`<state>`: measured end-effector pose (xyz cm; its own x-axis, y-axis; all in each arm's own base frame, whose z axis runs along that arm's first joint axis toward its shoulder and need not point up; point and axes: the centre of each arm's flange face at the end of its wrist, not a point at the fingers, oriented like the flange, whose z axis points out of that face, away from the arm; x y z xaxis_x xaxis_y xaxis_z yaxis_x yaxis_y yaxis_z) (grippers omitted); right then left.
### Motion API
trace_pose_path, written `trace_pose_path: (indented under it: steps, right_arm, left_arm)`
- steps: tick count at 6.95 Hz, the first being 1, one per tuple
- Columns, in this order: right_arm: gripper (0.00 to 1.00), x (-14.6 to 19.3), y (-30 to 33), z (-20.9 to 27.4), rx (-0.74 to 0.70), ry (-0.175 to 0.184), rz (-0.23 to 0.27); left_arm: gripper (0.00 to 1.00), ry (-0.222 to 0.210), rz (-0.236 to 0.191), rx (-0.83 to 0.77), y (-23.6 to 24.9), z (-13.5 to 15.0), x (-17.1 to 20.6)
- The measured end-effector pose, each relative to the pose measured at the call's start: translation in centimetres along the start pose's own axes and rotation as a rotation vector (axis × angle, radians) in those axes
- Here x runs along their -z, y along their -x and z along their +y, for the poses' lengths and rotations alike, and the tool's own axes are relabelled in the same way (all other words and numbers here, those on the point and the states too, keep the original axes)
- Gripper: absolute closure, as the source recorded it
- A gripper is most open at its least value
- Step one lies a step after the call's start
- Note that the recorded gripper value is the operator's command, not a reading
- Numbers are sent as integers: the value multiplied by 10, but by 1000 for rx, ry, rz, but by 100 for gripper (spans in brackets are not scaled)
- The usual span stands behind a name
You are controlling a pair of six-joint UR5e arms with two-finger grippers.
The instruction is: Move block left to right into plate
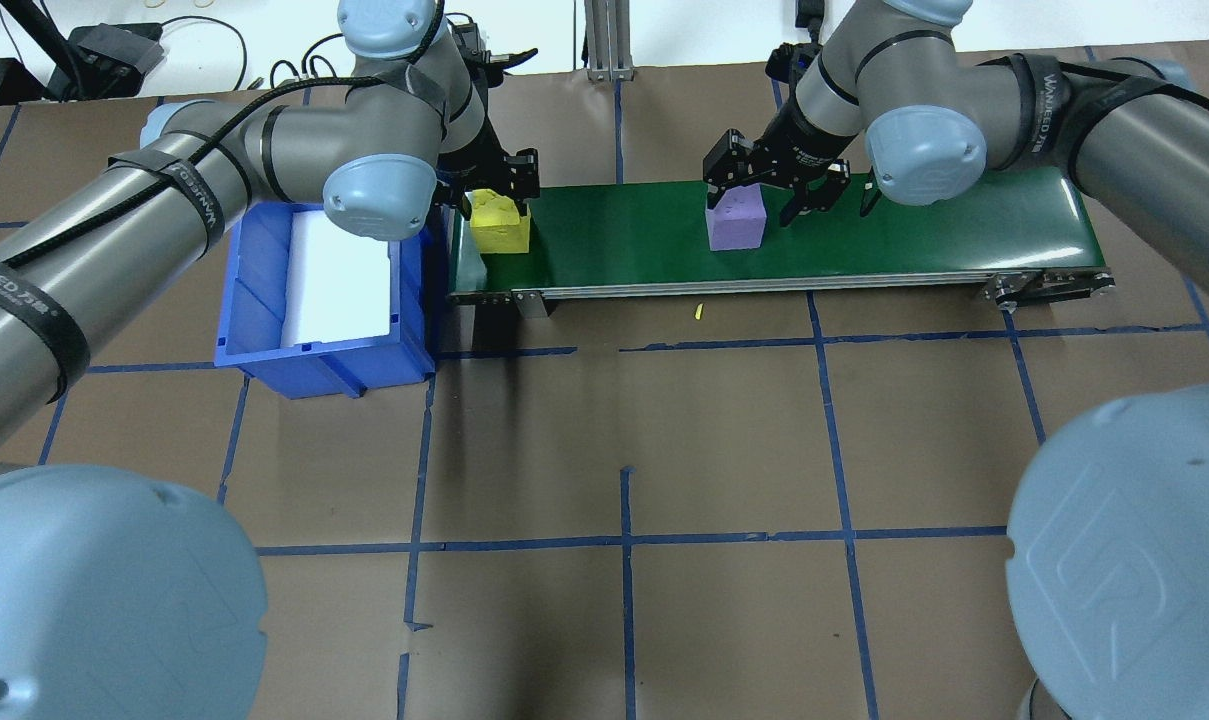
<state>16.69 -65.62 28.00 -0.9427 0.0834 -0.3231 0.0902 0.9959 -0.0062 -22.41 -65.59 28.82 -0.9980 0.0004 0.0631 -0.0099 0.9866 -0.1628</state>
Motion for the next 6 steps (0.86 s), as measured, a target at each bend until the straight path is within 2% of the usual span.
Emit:
trace_pose_path:
  steps: [1,2,3,4,5,6]
  right_arm:
    - [32,-5,-2,-1,-1,5,3]
    - [77,-10,-5,-1,3,6,16]
    - [82,-9,-11,-2,27,-9,62]
    - [80,6,-28,-7,91,-38,160]
    - [80,41,-64,-14,193,-66,265]
    - [79,88,-120,-16,304,-69,349]
  left_arm:
    - [0,-18,2,-3,0,1,16]
    - [0,-28,2,-9,1,6,43]
    - [0,-20,-8,-15,9,15,77]
    - [0,-1,-35,-22,30,25,109]
    - [0,31,-67,-18,58,38,138]
    - [0,56,-83,-2,79,60,172]
